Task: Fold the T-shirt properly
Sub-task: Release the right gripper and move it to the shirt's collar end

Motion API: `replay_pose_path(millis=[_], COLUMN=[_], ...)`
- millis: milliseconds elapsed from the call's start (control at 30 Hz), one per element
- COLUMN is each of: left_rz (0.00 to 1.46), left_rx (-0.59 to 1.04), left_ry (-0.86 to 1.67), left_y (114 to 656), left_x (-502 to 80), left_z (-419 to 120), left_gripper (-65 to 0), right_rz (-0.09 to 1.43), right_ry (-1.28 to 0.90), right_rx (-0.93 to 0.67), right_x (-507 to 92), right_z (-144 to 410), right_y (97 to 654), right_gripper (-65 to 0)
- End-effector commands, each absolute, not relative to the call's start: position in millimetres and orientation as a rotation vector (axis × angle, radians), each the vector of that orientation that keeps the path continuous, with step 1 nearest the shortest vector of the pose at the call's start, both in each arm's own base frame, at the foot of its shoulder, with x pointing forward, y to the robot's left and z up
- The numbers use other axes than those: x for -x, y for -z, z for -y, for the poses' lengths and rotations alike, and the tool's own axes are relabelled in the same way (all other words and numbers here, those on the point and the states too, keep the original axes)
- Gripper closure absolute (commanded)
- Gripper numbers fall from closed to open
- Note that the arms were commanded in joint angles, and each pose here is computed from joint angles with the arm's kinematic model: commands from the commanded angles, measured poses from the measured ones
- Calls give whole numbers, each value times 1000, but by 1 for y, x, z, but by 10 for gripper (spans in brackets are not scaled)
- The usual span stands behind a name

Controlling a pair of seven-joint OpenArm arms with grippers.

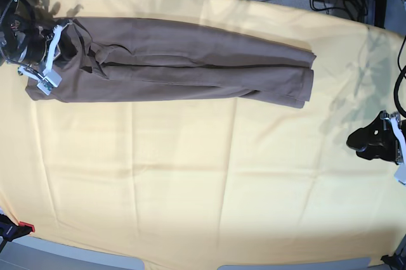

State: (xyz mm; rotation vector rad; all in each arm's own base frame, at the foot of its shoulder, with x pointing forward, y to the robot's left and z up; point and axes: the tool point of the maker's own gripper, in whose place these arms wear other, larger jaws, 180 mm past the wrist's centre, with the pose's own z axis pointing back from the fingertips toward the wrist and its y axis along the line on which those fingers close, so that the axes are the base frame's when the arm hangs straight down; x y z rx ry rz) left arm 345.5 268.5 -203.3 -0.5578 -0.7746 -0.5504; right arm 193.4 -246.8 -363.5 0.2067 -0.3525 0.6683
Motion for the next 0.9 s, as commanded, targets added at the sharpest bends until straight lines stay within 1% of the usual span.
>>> replay_pose_path(millis=[0,67,133,233,333,600,667,767,867], left_rz=[828,829,828,828,813,794,765,677,572], left_rx=[545,545,545,545,532,523,531,534,539], left_ry=[568,568,567,568,545,519,508,481,425], left_y=[182,182,183,183,185,190,200,231,264], left_x=[-350,-350,-350,-350,-350,-350,-344,-326,-304], left_z=[-273,-273,-273,-273,-276,-278,-278,-280,-282], left_gripper=[-320,-320,-320,-320,-320,-320,-321,-322,-348], right_rz=[362,351,370,444,486,507,522,521,511], right_ry=[-685,-702,-716,-680,-621,-543,-536,-526,-510], right_rx=[-145,-40,18,10,12,22,16,31,55], right_x=[-201,-205,-211,-223,-230,-233,-234,-233,-231], right_z=[258,276,284,279,280,282,277,275,278], right_y=[358,361,359,354,351,351,354,361,369], right_gripper=[0,0,0,0,0,0,0,0,0])
